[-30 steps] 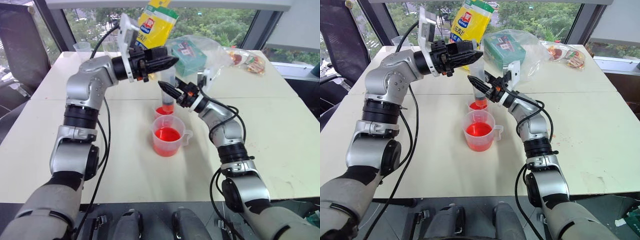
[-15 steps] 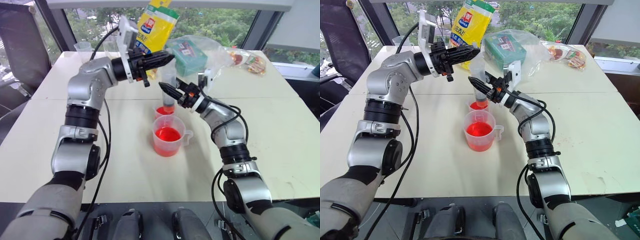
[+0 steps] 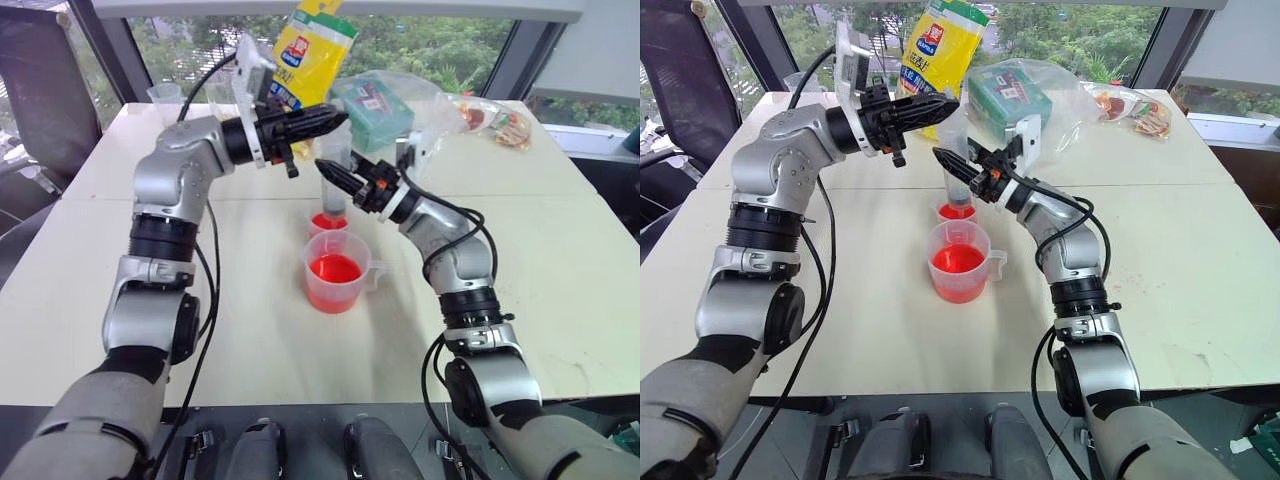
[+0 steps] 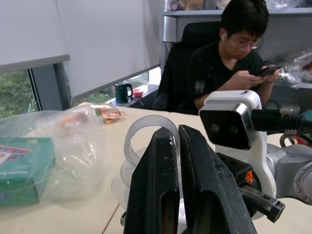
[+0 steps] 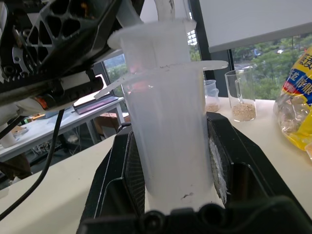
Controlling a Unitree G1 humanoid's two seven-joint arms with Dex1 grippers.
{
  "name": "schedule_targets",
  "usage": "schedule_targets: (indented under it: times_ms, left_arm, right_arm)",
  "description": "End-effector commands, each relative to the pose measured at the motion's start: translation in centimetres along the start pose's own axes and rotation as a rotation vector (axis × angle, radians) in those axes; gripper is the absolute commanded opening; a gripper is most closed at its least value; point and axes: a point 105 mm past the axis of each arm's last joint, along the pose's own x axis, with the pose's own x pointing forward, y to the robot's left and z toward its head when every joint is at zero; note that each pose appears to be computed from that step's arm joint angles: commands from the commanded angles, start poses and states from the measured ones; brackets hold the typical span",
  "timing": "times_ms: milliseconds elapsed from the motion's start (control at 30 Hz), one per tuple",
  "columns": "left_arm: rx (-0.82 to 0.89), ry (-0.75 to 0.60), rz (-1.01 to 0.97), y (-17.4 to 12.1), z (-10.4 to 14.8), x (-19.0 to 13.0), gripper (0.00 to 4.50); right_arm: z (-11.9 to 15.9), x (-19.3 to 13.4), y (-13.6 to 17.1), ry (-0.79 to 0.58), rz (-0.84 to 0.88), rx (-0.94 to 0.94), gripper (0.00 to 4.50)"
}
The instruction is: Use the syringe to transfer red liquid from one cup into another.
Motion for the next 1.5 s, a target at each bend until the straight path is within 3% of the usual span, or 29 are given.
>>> schedule_targets:
  times_ms: [33, 433, 533, 767, 800, 1033, 1233, 1400, 1500]
  left_arm:
    - [-0.029, 0.068, -0.074, -1.5, -2.0, 1.1, 0.06]
    - [-0.05, 0.077, -0.055, -1.6, -2.4, 0.7, 0.06]
    - [-0.045, 0.051, -0.028, -1.2, -1.3, 0.3, 0.97]
    - [0.02, 0.027, 0.031, -0.7, 1.1, -2.0, 4.26]
    - [0.029, 0.028, 0.041, -0.6, 1.3, -2.5, 4.46]
    - [0.064, 0.066, 0.138, -0.5, 2.1, -6.6, 4.46]
    - [0.032, 0.104, 0.183, -1.4, 0.8, -8.3, 4.46]
    - [-0.003, 0.133, 0.2, -2.5, -0.9, -9.1, 4.46]
    - [-0.021, 0.148, 0.205, -3.2, -1.8, -9.4, 4.46]
  right_arm:
    - [5.6, 1.5, 1.4, -0.182, 0.054, -0.075, 1.38]
    - [6.0, 1.6, 1.1, -0.182, 0.054, -0.079, 1.38]
    - [5.5, 1.5, 1.2, -0.169, 0.055, -0.073, 1.38]
    - [4.9, 1.5, 1.4, -0.14, 0.067, -0.058, 1.38]
    - [4.8, 1.5, 1.4, -0.138, 0.068, -0.057, 1.38]
    - [4.8, 1.4, 1.2, -0.131, 0.062, -0.053, 1.38]
    - [6.7, 1.2, 0.2, -0.131, 0.023, -0.063, 1.38]
    - [8.0, -0.4, -3.0, 0.041, -0.149, -0.05, 1.38]
    - [6.8, -2.9, -5.5, 0.29, -0.303, 0.027, 1.38]
